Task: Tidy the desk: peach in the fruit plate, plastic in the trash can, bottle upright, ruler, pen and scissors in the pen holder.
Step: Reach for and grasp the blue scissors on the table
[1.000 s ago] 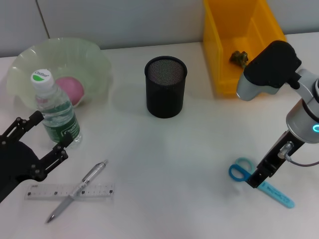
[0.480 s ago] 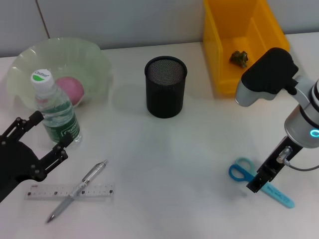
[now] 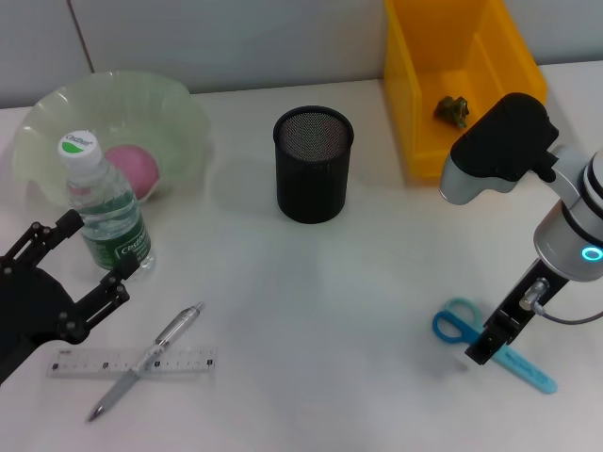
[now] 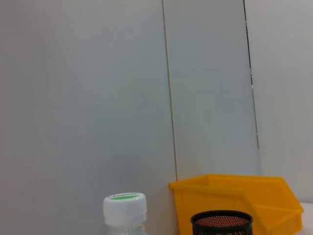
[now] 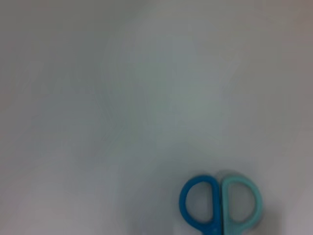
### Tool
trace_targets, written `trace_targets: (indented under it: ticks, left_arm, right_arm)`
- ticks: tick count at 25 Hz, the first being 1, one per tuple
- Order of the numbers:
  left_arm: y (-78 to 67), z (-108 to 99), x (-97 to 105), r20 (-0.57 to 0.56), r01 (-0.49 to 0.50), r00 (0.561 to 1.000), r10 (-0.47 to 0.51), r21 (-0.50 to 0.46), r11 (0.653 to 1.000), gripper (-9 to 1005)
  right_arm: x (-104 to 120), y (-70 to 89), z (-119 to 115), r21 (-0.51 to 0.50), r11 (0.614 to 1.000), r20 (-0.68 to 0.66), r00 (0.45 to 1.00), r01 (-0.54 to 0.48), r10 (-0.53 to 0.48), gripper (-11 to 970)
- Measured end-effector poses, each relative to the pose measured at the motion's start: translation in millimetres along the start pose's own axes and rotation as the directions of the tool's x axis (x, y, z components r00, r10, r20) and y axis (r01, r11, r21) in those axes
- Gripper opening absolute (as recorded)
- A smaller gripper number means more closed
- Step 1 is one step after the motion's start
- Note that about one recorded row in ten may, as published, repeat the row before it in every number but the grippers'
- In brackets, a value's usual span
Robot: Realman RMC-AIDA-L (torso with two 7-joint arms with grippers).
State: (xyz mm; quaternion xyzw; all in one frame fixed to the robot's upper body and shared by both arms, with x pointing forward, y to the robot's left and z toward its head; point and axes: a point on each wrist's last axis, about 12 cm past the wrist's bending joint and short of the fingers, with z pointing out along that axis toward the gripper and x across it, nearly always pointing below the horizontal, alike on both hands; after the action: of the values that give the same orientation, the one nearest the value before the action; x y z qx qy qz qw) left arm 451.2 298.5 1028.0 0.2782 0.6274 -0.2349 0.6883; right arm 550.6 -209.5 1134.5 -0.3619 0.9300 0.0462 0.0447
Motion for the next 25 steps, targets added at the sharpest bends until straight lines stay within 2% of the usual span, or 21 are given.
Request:
trace_targets:
  ticks: [7, 13, 25]
  left_arm:
    - [-0.5, 0.4, -0.5, 0.004, -0.001, 1.000, 0.001, 0.006, 1.000, 786]
    - [-0.4, 0.7, -1.1, 0.007, -0.003, 1.000, 0.003, 0.007, 1.000, 786]
    - [-1.2, 1.6, -1.9, 0.014, -0.003, 1.000, 0.003, 0.017, 1.000, 786]
  right_arm:
    - [0.2, -0.7, 1.5, 0.001, 1.000, 0.002, 1.000, -0.006, 0.006, 801]
    - [0.7, -1.4, 4.0, -0.005, 1.000, -0.011, 1.000, -0.014, 0.014, 610]
    - [-1.1, 1.9, 6.0, 0.000, 1.000, -0.024, 1.000, -0.001, 0.001, 521]
